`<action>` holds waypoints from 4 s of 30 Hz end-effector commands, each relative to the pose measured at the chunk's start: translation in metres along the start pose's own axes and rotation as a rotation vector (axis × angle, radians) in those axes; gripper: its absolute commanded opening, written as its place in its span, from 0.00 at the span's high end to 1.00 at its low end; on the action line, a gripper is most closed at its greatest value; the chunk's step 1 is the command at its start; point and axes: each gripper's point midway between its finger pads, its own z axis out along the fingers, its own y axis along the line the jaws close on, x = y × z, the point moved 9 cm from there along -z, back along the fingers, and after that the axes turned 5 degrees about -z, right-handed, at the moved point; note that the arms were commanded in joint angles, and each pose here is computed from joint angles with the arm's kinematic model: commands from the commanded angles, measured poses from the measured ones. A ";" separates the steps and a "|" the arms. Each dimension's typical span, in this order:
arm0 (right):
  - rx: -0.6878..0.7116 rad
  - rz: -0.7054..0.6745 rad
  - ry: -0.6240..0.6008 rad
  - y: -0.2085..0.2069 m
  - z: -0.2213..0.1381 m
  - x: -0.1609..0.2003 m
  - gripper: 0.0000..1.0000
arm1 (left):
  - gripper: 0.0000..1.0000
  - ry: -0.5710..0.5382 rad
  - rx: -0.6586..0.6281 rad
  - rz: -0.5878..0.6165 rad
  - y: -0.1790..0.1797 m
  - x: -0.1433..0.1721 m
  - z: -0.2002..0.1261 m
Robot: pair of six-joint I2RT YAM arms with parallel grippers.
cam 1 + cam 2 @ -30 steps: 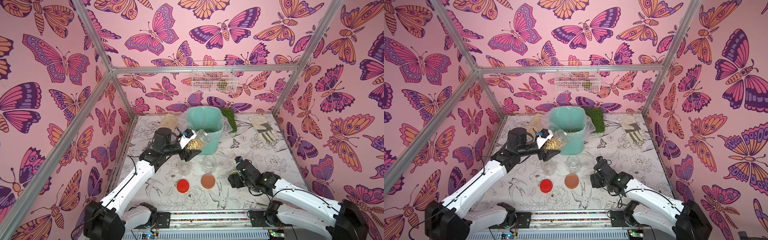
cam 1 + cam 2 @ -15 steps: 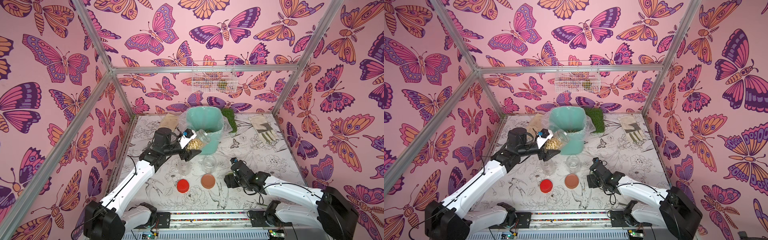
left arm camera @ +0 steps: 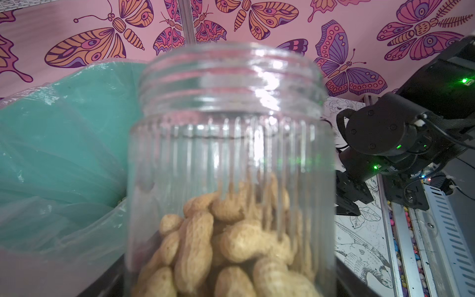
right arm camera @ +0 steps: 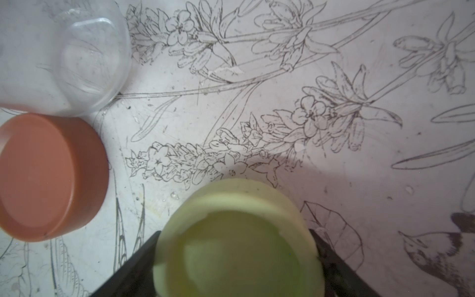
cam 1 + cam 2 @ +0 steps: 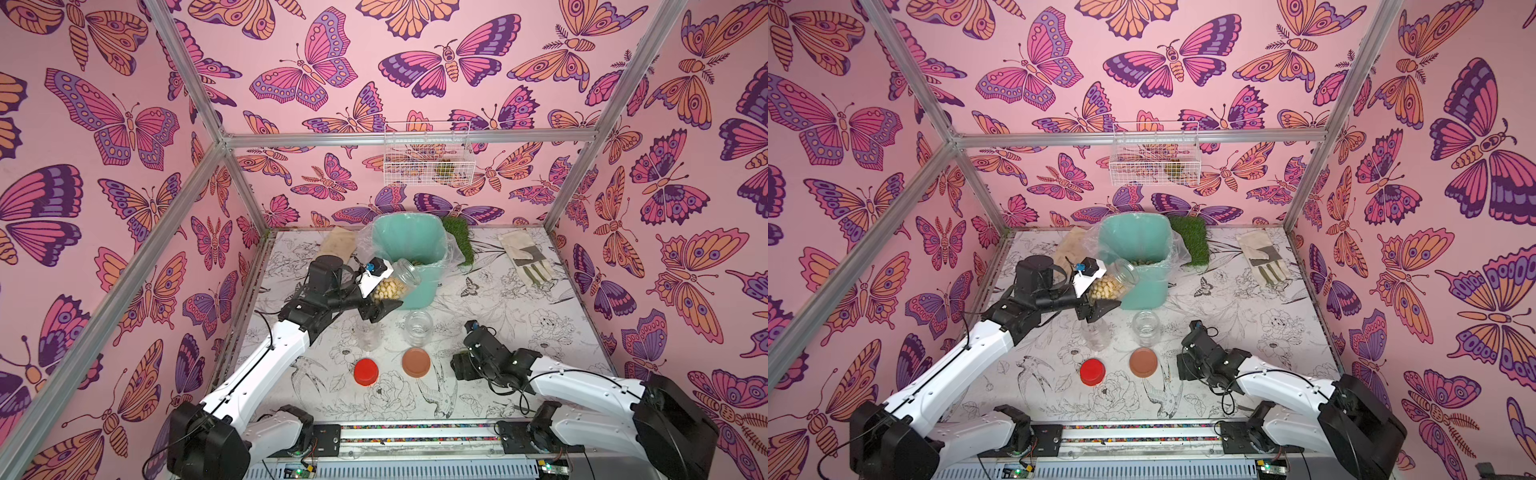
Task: Empty moldy peanuts from jars
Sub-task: Place the lid at the center of the board, then pour the moldy peanuts from the jar into the trash bin.
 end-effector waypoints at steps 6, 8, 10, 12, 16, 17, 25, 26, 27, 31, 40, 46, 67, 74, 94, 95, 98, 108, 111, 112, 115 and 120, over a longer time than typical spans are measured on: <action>-0.005 -0.005 -0.035 0.001 -0.007 -0.003 0.01 | 1.00 -0.085 -0.016 0.062 0.002 -0.022 -0.006; 0.001 -0.005 -0.040 0.001 -0.012 -0.005 0.01 | 1.00 -0.086 -0.020 0.056 0.002 -0.021 -0.006; 0.005 -0.007 -0.066 0.001 -0.021 -0.011 0.01 | 1.00 -0.091 -0.030 0.058 0.003 -0.020 -0.006; 0.003 -0.005 -0.116 0.002 -0.034 -0.019 0.01 | 1.00 -0.092 -0.035 0.062 0.004 -0.021 -0.006; -0.008 0.010 -0.281 0.003 -0.070 -0.042 0.01 | 1.00 -0.089 -0.044 0.065 0.004 -0.029 -0.010; -0.015 0.009 -0.322 0.004 -0.079 -0.048 0.01 | 1.00 -0.086 -0.045 0.066 0.004 -0.030 -0.011; -0.114 -0.077 -0.563 0.020 -0.153 -0.095 0.01 | 1.00 -0.035 -0.130 0.118 0.005 -0.036 -0.022; -0.125 -0.090 -0.568 0.023 -0.158 -0.100 0.01 | 1.00 -0.031 -0.143 0.131 0.006 -0.038 -0.024; -0.139 -0.098 -0.575 0.026 -0.164 -0.106 0.01 | 1.00 -0.022 -0.157 0.143 0.007 -0.040 -0.025; -0.204 -0.091 -0.580 0.035 -0.178 -0.130 0.01 | 1.00 0.008 -0.220 0.202 0.012 -0.047 -0.030; -0.363 -0.013 -0.589 0.034 -0.185 -0.182 0.01 | 1.00 0.156 -0.325 0.381 0.026 -0.061 -0.039; -0.397 -0.022 -0.541 0.035 -0.180 -0.198 0.01 | 1.00 0.234 -0.333 0.494 0.034 -0.068 -0.038; -0.438 0.000 -0.493 0.026 -0.155 -0.196 0.01 | 1.00 0.491 -0.384 0.922 0.079 -0.101 0.002; -0.446 0.013 -0.500 0.020 -0.149 -0.194 0.01 | 1.00 0.779 -0.411 1.209 0.089 -0.098 0.038; -0.438 0.030 -0.511 0.010 -0.136 -0.189 0.01 | 1.00 0.892 -0.462 1.547 0.092 -0.137 0.063; -0.438 0.029 -0.513 0.010 -0.136 -0.189 0.01 | 1.00 0.890 -0.466 1.557 0.092 -0.139 0.063; -0.438 0.032 -0.513 0.009 -0.135 -0.189 0.01 | 1.00 0.873 -0.474 1.583 0.089 -0.144 0.066; -0.421 0.040 -0.523 0.006 -0.135 -0.186 0.01 | 1.00 0.896 -0.470 1.627 0.085 -0.147 0.067; -0.415 0.045 -0.530 0.004 -0.135 -0.185 0.01 | 1.00 0.899 -0.467 1.626 0.085 -0.145 0.068; -0.414 0.045 -0.533 0.004 -0.135 -0.185 0.01 | 1.00 0.899 -0.468 1.625 0.085 -0.145 0.067; -0.409 0.051 -0.536 0.004 -0.135 -0.185 0.01 | 1.00 0.881 -0.475 1.607 0.085 -0.145 0.067; -0.412 0.060 -0.552 0.002 -0.141 -0.186 0.01 | 1.00 0.762 -0.549 1.476 0.082 -0.152 0.065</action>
